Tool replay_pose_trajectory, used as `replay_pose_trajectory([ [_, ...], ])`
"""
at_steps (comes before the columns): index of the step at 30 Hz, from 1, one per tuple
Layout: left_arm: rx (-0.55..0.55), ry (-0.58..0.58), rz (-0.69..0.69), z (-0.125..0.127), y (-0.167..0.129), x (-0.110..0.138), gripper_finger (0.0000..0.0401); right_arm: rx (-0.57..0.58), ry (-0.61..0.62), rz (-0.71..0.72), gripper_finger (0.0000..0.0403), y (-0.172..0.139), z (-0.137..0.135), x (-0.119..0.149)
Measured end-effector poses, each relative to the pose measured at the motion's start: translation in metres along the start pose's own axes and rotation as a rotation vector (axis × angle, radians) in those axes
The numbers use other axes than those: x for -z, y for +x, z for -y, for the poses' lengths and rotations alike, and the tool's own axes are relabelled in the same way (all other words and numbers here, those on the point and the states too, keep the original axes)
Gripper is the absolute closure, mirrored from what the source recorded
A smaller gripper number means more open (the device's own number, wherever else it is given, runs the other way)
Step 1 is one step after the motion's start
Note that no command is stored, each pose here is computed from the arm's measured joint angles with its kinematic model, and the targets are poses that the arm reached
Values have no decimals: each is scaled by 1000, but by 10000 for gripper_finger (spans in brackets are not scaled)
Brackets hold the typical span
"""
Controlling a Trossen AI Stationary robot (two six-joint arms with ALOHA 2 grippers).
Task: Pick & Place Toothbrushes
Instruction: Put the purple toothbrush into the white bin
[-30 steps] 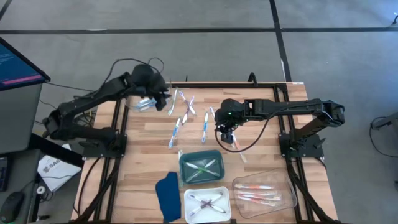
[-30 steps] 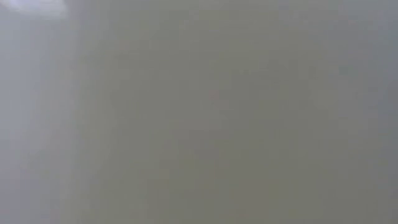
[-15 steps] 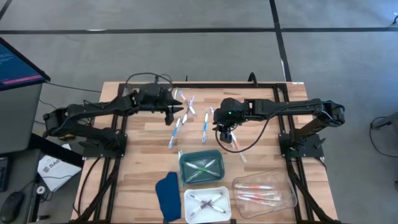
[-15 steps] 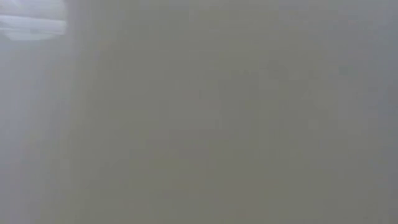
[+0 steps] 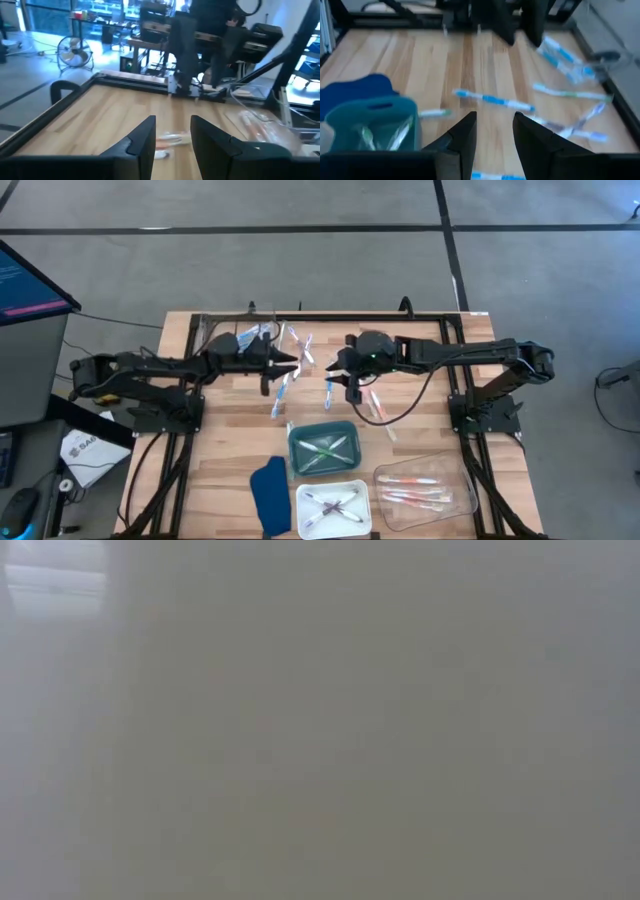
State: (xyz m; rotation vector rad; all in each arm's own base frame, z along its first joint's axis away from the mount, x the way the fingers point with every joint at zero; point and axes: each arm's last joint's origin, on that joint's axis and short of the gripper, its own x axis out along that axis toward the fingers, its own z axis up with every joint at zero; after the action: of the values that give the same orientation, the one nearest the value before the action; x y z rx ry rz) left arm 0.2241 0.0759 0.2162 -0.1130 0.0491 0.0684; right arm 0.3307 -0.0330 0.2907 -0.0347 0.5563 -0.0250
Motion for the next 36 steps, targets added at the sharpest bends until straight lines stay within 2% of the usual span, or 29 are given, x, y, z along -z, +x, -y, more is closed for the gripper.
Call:
replay_pose_trajectory([
  [4, 27, 7, -6, 5, -1, 4, 286, 3, -2, 32, 283, 10, 1, -1],
  [11, 35, 8, -10, 7, 0, 5, 286, 14, 9, -58, 283, 38, 8, 17],
  [16, 35, 8, -14, 7, 0, 6, 286, 56, 127, -92, 283, 51, 25, 28],
  [22, 34, 8, -20, 7, 0, 6, 286, 120, 295, -161, 283, 50, 50, 40],
  [27, 29, 6, -31, 7, -2, 10, 286, 171, 437, -299, 283, 42, 65, 56],
  [31, 29, 4, -30, 7, -2, 10, 286, 182, 459, -391, 283, 40, 67, 66],
  [36, 30, 3, -30, 7, -2, 10, 286, 168, 439, -396, 283, 41, 62, 65],
])
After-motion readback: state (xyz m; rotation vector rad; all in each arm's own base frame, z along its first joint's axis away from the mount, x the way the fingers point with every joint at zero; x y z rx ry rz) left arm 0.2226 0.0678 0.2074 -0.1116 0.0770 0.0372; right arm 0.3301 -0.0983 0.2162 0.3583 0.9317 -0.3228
